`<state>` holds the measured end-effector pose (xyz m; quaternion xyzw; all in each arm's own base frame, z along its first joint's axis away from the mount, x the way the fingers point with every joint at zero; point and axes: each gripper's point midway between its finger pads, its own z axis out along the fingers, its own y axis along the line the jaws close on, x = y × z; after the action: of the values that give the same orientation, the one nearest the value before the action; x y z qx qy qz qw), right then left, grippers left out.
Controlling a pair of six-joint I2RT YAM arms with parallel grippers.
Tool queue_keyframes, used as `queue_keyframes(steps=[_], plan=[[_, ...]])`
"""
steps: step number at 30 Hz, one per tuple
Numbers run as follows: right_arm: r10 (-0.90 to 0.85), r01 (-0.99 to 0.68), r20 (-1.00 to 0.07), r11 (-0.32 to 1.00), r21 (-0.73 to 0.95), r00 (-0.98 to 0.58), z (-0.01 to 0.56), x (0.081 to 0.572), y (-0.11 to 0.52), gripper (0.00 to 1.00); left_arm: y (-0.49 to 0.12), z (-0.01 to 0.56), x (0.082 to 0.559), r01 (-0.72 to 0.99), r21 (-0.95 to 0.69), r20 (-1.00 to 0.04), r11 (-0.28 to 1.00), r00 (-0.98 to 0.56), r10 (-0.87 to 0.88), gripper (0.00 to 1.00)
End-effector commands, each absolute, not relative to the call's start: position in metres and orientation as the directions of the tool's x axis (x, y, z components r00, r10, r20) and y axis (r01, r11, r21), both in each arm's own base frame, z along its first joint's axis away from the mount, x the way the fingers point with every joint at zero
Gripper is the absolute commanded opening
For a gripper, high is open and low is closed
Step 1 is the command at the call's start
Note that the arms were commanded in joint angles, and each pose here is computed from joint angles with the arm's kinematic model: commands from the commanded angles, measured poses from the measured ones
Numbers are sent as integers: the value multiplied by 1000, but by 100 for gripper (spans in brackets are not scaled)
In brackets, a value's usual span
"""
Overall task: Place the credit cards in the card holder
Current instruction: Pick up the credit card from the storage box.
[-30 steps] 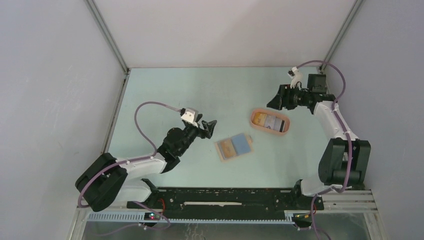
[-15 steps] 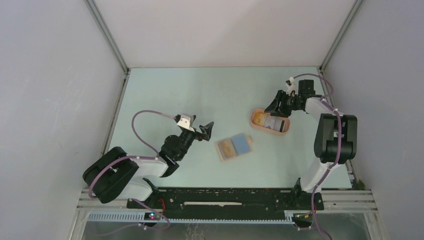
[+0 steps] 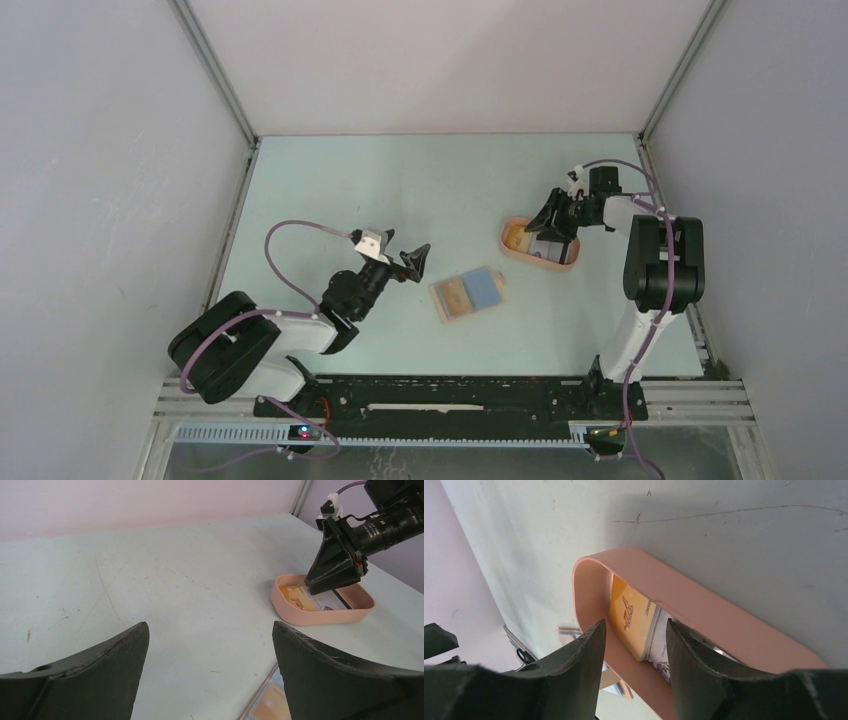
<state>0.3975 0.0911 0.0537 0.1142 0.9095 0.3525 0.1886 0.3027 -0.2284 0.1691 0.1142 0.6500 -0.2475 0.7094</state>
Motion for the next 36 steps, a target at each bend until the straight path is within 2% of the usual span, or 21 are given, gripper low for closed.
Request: queue_keyframes(steps=[1, 10, 23, 32, 36], plan=[[329, 64, -267, 729, 681, -906, 54, 405, 101, 57, -231, 177, 301, 519, -161, -973, 839, 59, -224, 98], [292, 46, -242, 721, 691, -925, 48, 403, 117, 57, -232, 176, 300, 525, -159, -973, 836, 59, -221, 98], [260, -72, -265, 573, 816, -929, 99, 400, 143, 56, -232, 176, 300, 525, -159, -973, 836, 60, -223, 98], [229, -81, -232, 525, 847, -945, 97, 395, 159, 56, -233, 176, 300, 529, -157, -973, 834, 60, -221, 98], [217, -82, -234, 546, 834, -948, 91, 394, 163, 56, -234, 176, 300, 531, -156, -974, 833, 59, -220, 99]])
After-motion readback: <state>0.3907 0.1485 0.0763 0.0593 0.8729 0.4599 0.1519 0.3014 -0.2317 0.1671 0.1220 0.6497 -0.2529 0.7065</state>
